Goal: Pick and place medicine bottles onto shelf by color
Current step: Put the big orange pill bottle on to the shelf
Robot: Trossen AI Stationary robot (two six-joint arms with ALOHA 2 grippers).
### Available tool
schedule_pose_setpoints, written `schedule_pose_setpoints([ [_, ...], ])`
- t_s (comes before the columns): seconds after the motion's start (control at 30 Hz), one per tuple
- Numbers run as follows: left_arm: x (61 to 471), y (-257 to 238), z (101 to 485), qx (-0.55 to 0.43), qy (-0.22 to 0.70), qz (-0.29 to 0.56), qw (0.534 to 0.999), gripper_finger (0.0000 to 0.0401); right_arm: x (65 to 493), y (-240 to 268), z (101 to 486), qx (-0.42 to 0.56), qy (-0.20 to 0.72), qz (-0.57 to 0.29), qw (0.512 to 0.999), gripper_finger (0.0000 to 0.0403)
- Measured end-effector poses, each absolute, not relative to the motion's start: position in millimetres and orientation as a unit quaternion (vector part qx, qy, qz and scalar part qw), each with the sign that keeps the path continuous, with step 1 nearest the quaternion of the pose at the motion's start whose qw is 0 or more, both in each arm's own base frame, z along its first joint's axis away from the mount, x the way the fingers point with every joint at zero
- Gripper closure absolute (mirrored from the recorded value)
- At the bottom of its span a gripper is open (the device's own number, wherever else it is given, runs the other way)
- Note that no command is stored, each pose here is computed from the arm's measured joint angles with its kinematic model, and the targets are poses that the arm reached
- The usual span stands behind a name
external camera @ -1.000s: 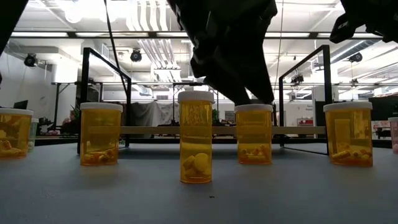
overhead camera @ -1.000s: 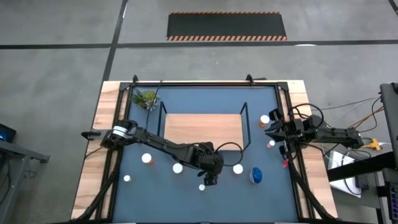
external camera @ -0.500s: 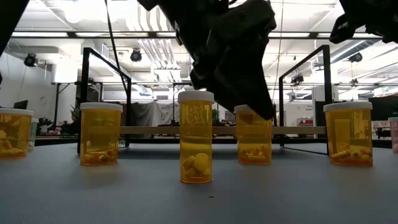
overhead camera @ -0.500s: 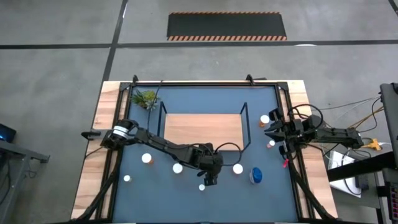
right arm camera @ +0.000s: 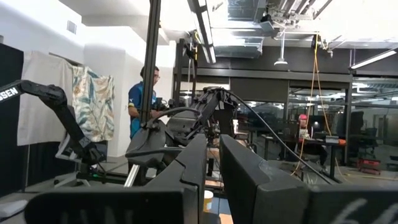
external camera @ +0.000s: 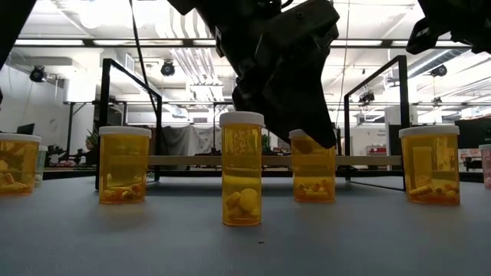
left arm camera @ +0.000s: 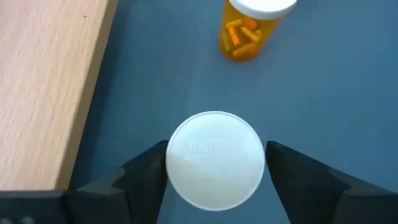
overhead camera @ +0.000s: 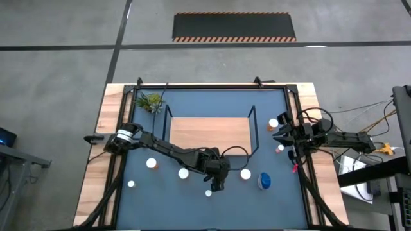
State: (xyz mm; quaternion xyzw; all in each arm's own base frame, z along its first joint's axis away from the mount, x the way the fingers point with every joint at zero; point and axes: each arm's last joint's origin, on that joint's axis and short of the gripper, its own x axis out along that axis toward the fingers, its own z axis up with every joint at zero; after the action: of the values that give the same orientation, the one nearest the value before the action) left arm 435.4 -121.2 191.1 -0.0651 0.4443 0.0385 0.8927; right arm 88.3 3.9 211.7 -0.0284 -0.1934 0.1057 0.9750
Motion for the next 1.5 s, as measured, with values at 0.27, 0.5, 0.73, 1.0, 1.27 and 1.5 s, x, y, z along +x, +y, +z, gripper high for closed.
schedule_pose_setpoints([
  [0.27,435.9,-121.4,192.5,-0.07,0.444,0.039,0.893,0.0215,88.3,3.9,211.7,-0.028,-0.193,0.106,0.975,0.0365],
  [0.5,430.5,-119.8,212.7,-0.074,0.429,0.035,0.9,0.0202,88.3,3.9,211.6,-0.025,-0.193,0.106,0.975,0.0365],
  [0.73,408.5,-103.5,259.2,-0.072,0.403,0.103,0.907,0.0199,88.4,4.0,211.6,-0.025,-0.193,0.106,0.975,0.0365],
  [1.0,370.1,-66.5,283.4,-0.13,0.407,0.315,0.847,0.0197,88.3,4.0,211.6,-0.025,-0.193,0.107,0.975,0.0365],
  [1.27,362.5,-42.2,268.4,-0.185,0.413,0.399,0.798,0.0196,88.4,4.0,211.5,-0.023,-0.192,0.107,0.975,0.0365],
  [1.5,358.5,-17.9,252.1,-0.192,0.422,0.436,0.771,0.0196,88.4,4.0,211.6,-0.02,-0.192,0.107,0.975,0.0365],
])
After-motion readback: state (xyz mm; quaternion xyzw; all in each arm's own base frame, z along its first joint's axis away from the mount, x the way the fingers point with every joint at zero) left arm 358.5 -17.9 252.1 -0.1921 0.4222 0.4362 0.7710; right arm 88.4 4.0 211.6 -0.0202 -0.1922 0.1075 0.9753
